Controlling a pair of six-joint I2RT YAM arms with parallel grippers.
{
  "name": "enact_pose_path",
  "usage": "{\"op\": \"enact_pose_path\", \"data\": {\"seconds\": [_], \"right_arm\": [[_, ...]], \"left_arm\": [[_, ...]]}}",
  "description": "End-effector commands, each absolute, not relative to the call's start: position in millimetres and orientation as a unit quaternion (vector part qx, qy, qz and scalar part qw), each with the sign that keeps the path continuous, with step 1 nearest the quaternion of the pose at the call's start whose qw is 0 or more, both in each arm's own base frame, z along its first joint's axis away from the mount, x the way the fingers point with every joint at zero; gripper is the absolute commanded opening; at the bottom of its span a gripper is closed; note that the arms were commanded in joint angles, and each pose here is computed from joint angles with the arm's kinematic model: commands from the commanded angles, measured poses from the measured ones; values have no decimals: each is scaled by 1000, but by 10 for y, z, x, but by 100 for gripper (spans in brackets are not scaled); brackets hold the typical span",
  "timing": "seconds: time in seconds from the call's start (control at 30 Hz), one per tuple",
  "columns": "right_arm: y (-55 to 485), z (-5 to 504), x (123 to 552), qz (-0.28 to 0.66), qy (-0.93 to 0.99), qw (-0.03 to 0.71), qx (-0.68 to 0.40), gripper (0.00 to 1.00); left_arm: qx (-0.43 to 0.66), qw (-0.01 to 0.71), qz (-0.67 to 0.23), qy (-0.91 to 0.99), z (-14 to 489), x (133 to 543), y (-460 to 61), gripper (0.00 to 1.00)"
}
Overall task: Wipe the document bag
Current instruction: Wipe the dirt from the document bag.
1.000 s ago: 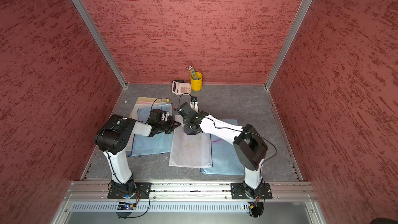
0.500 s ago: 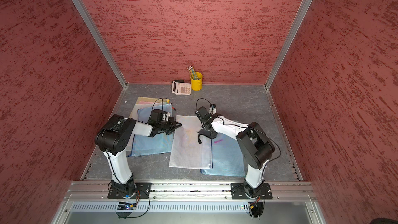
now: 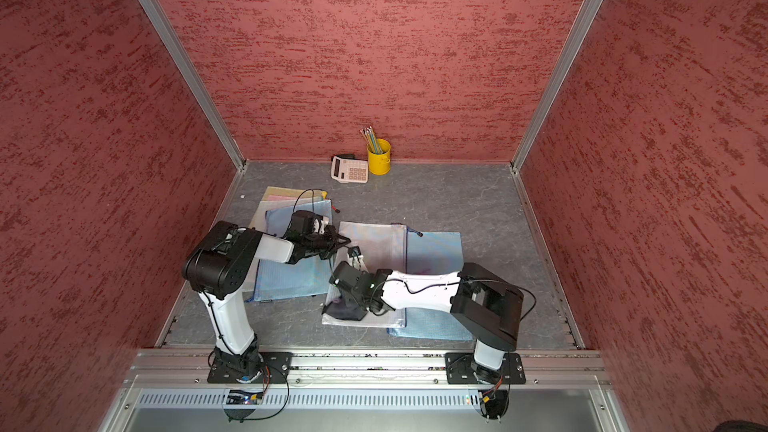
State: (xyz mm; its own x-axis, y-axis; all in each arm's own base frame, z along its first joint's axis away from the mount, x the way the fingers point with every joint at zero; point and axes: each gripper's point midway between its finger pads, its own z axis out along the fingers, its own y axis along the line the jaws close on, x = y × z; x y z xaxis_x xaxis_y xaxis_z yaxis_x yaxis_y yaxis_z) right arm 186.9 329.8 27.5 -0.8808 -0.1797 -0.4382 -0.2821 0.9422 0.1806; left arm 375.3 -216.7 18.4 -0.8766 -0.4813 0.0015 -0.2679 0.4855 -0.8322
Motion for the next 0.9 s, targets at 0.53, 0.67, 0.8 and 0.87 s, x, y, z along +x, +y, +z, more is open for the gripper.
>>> {"op": "enact_pose_path", "data": {"seconds": [0.53, 0.67, 0.8, 0.87], "right_arm": [[2722, 1569, 2325, 21, 942, 334, 11, 0], [3018, 1208, 2694, 78, 922, 378, -13, 0], [3004, 724, 2813, 47, 932, 360, -10, 0], [2774, 486, 2667, -1, 944, 329, 18, 0]], "left_arm": [[-180, 104, -418, 884, 120, 3636, -2180, 0], [-185, 108, -416, 884, 105, 3600, -2158, 0], [-189, 104, -416, 883, 73, 3586, -2159, 0], [-189, 108, -416, 883, 104, 3594, -2156, 0]]}}
